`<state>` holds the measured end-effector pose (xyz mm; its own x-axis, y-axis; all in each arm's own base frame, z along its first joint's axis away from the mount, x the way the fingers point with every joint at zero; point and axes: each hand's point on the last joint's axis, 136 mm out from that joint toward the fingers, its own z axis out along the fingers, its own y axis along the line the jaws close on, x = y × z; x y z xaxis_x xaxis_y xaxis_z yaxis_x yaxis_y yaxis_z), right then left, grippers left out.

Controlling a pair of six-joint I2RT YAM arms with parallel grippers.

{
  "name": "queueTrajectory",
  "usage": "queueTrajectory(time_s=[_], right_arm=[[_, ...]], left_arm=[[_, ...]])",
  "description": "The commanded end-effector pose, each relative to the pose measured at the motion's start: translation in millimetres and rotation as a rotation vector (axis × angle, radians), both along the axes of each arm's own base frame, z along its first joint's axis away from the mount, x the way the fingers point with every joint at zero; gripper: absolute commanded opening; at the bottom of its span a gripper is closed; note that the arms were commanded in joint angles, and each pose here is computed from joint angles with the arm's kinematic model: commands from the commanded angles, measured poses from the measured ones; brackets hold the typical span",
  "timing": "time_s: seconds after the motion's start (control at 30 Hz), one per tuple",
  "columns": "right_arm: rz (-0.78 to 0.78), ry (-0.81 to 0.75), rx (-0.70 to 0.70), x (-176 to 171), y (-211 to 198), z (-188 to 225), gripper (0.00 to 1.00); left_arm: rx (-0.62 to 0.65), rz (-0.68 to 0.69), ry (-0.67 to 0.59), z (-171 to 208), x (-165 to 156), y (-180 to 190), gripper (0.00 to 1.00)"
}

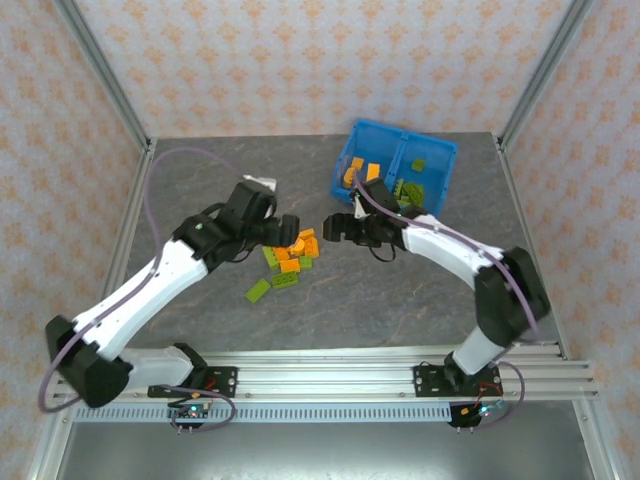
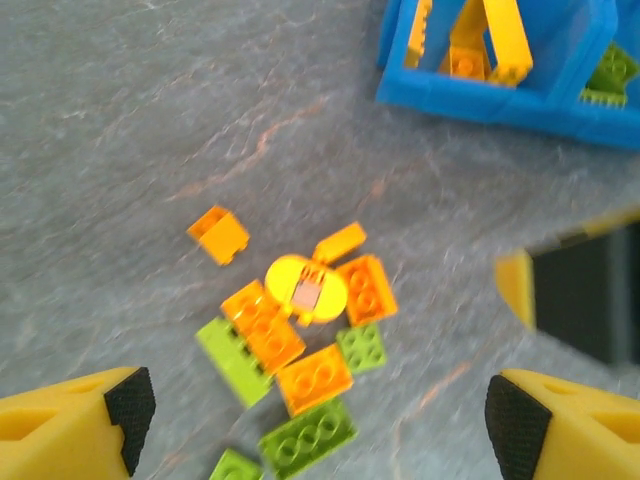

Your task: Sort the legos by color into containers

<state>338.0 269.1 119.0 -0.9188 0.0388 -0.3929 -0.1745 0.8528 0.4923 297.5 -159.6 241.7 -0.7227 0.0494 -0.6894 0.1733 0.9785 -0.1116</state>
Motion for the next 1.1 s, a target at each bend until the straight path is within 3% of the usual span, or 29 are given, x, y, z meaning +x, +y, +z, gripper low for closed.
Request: queueTrajectory(time_s=[0.0, 0.13, 0.3, 0.57, 0.7, 0.87, 1.07], right_arm=[[0.027, 0.015, 0.085, 15.6, 34.5, -0.7, 0.87], [0.047, 0.058, 0.059, 23.2, 51.8, -28.4, 0.84], [0.038, 0.121, 0.038, 23.7, 54.8, -58.5, 0.66], [0.074, 0.187, 0.028, 7.7, 63.3, -77.5, 0.61], [0.083, 0.213, 0.019, 2.1, 67.2, -87.5, 0.53], [0.068, 0.23, 0.002, 3.6, 67.4, -97.2, 0.35], [0.023, 0.14, -0.031, 14.2, 56.2, -68.1, 0.23]], left_arm=[[0.084, -0.115, -0.006, 1.6, -40.2, 23.7, 0.92], [0.094, -0.228, -0.076, -6.5, -57.4, 25.1, 1.0], [0.104, -0.341, -0.097, -26.0, -64.5, 15.7, 1.0], [0.13, -0.565, -0.062, -45.6, -87.3, 0.6, 1.0], [0.148, -0.582, -0.049, -53.4, -90.2, 2.4, 1.0], [0.158, -0.583, -0.037, -56.7, -89.6, 2.8, 1.0], [0.166, -0.582, -0.019, -61.2, -90.6, 4.2, 1.0]])
